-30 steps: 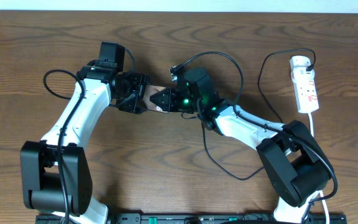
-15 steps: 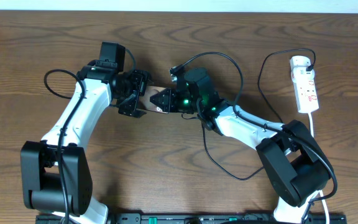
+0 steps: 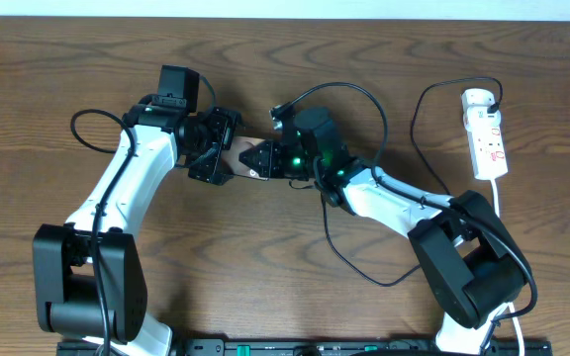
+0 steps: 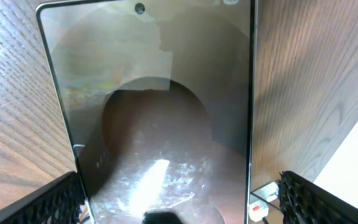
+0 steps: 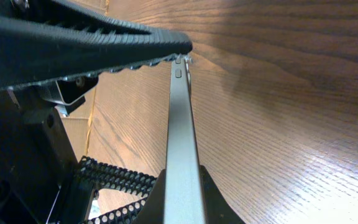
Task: Plug charger to phone and switch on socket
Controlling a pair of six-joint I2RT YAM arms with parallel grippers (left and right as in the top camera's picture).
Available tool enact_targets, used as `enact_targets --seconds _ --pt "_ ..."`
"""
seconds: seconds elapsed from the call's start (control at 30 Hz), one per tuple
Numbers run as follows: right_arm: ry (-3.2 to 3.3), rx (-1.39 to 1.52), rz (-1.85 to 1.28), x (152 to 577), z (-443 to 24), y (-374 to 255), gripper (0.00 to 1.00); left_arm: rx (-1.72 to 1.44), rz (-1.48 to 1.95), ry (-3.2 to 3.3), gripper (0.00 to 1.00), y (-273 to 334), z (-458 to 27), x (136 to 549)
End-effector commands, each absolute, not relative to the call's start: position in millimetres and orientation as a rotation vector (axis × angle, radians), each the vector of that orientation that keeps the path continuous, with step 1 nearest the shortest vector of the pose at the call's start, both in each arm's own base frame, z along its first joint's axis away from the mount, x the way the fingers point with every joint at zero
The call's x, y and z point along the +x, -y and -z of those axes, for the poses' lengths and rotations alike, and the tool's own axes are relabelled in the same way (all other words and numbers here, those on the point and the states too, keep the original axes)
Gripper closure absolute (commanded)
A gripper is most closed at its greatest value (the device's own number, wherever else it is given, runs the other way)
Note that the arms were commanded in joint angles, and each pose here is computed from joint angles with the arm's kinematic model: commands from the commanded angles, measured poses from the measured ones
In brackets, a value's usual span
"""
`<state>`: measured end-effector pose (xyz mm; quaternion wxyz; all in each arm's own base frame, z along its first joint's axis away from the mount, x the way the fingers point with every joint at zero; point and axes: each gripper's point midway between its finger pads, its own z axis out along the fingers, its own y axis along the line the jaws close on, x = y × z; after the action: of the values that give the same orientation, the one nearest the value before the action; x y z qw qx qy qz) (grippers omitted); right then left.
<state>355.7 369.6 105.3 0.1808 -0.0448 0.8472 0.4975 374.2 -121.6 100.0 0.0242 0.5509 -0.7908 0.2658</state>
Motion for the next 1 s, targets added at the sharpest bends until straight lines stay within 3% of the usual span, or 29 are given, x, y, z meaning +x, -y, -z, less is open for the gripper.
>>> enact_targets --seconds 0.0,0.57,0.97 --pt "-2.354 -0.143 -1.41 366 -114 -364 0.99 1.667 -0.863 2.476 0.07 121 -106 376" --pt "-2.33 0.054 -1.394 400 -117 -332 0.99 1.423 -1.209 2.674 0.06 119 -166 392" --pt "-2.202 0.532 -1.669 425 -155 -329 0.99 1.222 -1.367 2.895 0.06 119 -203 399"
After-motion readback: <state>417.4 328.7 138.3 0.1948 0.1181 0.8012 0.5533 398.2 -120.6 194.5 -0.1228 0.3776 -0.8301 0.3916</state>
